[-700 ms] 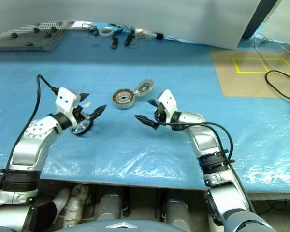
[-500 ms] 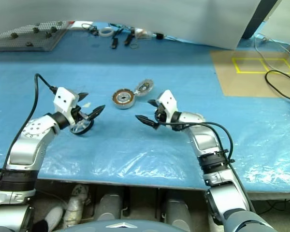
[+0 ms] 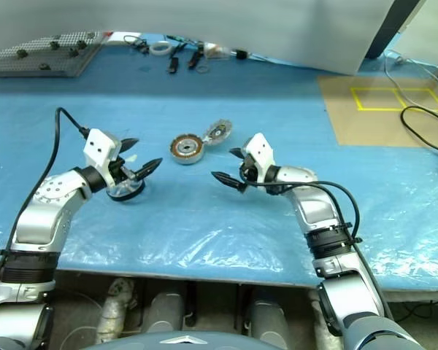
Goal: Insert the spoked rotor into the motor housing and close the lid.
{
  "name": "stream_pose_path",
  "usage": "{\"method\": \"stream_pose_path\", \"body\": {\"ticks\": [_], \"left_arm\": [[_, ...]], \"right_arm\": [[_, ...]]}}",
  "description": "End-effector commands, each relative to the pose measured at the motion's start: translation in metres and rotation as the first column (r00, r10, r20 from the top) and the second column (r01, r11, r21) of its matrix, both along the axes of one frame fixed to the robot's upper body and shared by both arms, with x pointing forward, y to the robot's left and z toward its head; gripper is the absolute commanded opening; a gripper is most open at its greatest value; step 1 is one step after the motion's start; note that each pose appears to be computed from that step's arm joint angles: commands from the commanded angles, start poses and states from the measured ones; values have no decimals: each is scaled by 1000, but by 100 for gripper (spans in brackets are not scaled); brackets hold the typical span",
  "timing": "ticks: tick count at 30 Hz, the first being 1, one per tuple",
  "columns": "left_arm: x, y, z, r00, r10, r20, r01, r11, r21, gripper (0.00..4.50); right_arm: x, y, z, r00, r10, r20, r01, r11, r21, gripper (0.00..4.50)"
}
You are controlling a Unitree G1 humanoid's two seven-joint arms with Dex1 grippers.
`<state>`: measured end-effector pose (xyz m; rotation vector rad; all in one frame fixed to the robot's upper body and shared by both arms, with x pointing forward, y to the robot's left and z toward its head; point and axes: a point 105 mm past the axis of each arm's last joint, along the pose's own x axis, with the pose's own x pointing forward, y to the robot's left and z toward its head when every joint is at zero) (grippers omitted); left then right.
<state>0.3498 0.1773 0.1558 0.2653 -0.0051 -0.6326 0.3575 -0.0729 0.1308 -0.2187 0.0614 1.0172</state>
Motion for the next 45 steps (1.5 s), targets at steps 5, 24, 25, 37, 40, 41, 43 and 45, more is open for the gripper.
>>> {"method": "stream_pose_path", "body": {"ticks": [5, 24, 25, 37, 40, 41, 43, 45], "left_arm": [[4, -10, 10, 998, -40, 47, 41, 999, -11, 450], [4, 3, 8, 996, -86, 15, 85, 996, 17, 450], [5, 2, 8, 996, -87, 16, 87, 996, 15, 450], [13, 0, 9, 996, -73, 45, 74, 997, -19, 450], [9, 2, 7, 997, -67, 47, 68, 997, -28, 450], [8, 2, 6, 997, -64, 48, 66, 997, -31, 450], [5, 4, 4, 997, -61, 46, 62, 997, -36, 450], [0, 4, 2, 997, -60, 40, 61, 997, -39, 450]], "right_arm": [[1, -4, 19, 998, -3, 57, 4, 1000, -5, 447], [3, -13, 17, 998, 23, 58, -17, 994, -104, 447], [3, -9, 21, 997, 35, 62, -28, 994, -101, 447], [24, 67, 88, 963, 238, 123, -212, 958, -192, 447], [38, 79, 96, 964, 247, 97, -218, 946, -241, 447], [41, 81, 97, 964, 250, 89, -221, 942, -253, 447], [51, 85, 99, 964, 245, 102, -202, 927, -317, 447], [56, 89, 99, 964, 250, 91, -201, 908, -367, 447]]}}
